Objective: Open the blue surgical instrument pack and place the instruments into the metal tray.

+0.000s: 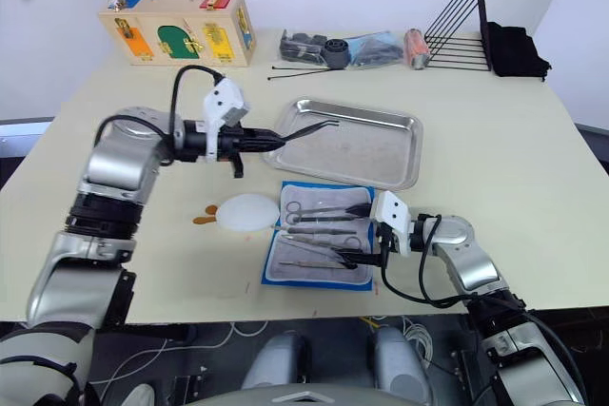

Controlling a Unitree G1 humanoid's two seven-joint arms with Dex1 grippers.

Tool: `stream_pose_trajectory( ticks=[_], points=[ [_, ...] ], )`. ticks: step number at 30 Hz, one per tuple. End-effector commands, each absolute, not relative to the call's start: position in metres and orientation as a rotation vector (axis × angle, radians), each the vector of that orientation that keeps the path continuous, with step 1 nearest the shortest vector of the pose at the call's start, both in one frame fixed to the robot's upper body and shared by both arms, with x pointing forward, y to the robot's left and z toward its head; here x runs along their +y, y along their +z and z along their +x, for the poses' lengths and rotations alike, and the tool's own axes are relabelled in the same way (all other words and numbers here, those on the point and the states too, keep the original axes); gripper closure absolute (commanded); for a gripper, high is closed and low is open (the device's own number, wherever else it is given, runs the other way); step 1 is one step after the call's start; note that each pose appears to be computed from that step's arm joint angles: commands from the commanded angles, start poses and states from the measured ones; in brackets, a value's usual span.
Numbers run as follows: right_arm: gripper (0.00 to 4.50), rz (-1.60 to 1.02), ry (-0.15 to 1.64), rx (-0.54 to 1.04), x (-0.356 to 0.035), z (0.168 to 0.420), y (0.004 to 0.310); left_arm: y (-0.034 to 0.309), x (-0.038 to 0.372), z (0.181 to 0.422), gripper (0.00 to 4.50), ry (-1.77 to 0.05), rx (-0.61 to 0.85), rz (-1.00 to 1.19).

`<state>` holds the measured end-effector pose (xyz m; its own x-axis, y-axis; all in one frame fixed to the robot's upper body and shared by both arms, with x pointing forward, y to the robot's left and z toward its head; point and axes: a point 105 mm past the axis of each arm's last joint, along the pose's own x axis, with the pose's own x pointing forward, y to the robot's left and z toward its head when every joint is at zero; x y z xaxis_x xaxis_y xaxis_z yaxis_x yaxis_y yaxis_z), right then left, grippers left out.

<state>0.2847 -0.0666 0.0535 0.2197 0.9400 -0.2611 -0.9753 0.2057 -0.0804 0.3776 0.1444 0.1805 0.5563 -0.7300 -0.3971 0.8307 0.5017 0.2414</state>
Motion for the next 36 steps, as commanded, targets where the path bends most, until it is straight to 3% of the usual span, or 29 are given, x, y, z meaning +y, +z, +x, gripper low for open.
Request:
stream_pose_trajectory(
  ticks=[1,5,11,16,36],
  points=[
    [0.0,-0.235,1.341,0.409,-0.078,0.265,0.003,0.198,0.132,0.385,4.46,-0.83,0.147,0.399],
    [0.0,-0.238,1.34,0.408,-0.079,0.265,0.003,0.193,0.126,0.397,4.46,-0.67,0.128,0.312],
    [0.0,-0.239,1.337,0.409,-0.081,0.265,0.003,0.17,0.122,0.408,4.46,-0.422,0.254,0.246],
    [0.0,-0.24,1.337,0.403,-0.08,0.266,0.004,0.161,0.105,0.414,4.46,-0.32,0.333,0.15],
    [0.0,-0.236,1.334,0.402,-0.079,0.264,0.004,0.13,0.117,0.422,4.46,-0.166,0.42,0.065]
  ],
)
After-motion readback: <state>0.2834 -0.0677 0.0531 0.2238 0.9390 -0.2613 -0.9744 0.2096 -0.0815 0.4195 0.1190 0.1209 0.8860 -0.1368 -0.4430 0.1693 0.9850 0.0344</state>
